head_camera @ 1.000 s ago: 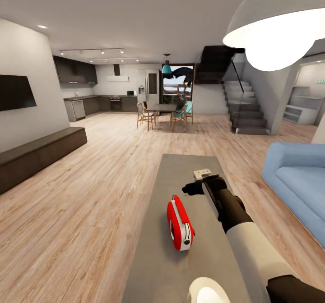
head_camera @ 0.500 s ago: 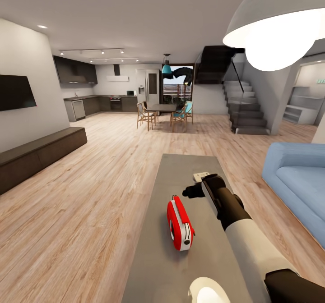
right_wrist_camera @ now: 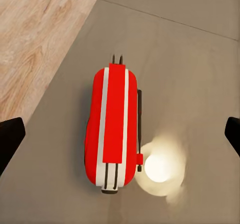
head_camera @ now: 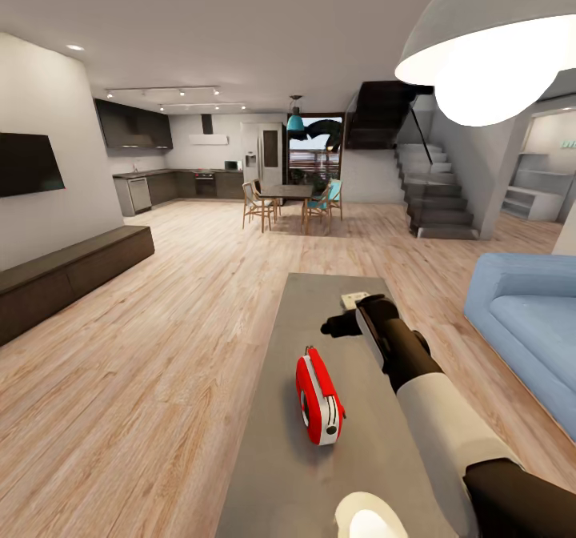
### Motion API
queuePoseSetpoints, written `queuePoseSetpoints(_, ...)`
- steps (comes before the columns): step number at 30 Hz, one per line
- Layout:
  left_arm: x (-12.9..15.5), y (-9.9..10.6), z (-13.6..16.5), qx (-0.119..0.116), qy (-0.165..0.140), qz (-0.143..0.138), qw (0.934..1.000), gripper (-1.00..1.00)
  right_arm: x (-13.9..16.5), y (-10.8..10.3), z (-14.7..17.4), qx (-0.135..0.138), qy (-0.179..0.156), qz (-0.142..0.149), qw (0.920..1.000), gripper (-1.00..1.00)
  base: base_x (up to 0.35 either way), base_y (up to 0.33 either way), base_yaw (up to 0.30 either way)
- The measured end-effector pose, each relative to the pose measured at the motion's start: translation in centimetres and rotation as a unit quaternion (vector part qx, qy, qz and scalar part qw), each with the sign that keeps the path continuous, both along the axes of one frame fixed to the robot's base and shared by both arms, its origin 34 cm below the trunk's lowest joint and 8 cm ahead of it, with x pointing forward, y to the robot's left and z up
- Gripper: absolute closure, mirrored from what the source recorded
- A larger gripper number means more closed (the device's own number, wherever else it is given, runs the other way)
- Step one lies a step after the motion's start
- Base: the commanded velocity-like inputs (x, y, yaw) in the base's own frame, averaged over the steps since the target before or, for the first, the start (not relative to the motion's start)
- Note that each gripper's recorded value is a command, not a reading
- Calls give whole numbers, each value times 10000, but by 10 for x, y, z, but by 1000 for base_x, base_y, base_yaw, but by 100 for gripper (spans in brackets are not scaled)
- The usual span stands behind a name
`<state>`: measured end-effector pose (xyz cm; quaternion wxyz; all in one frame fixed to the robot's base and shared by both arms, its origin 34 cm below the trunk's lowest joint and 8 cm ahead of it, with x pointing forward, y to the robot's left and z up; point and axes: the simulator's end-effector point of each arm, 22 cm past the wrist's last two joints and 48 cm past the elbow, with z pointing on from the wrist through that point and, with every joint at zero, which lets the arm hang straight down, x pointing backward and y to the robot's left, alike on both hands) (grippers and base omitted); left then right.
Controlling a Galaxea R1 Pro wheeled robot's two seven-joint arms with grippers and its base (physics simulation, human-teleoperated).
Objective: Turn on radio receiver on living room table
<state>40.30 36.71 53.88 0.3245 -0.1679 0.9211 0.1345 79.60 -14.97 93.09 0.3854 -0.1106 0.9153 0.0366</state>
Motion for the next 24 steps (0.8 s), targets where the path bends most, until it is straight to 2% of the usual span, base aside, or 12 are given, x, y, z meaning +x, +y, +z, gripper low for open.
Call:
queuePoseSetpoints(7, 5, 1, 4, 40, -138, 2, 9999, -100, 1, -1, 2, -27, -26, -11, 10000, -100, 0, 0, 0)
queuePoseSetpoints(17, 5, 2, 4, 48, -149, 7, 9999, -100, 1, -2, 2, -46, -34, -12, 10000, -100, 7, 0, 0)
queuePoseSetpoints(24, 5, 3, 5, 63, -147, 15, 9999, -100, 2, -7, 2, -64, -51, -49, 10000, -100, 198, 0, 0)
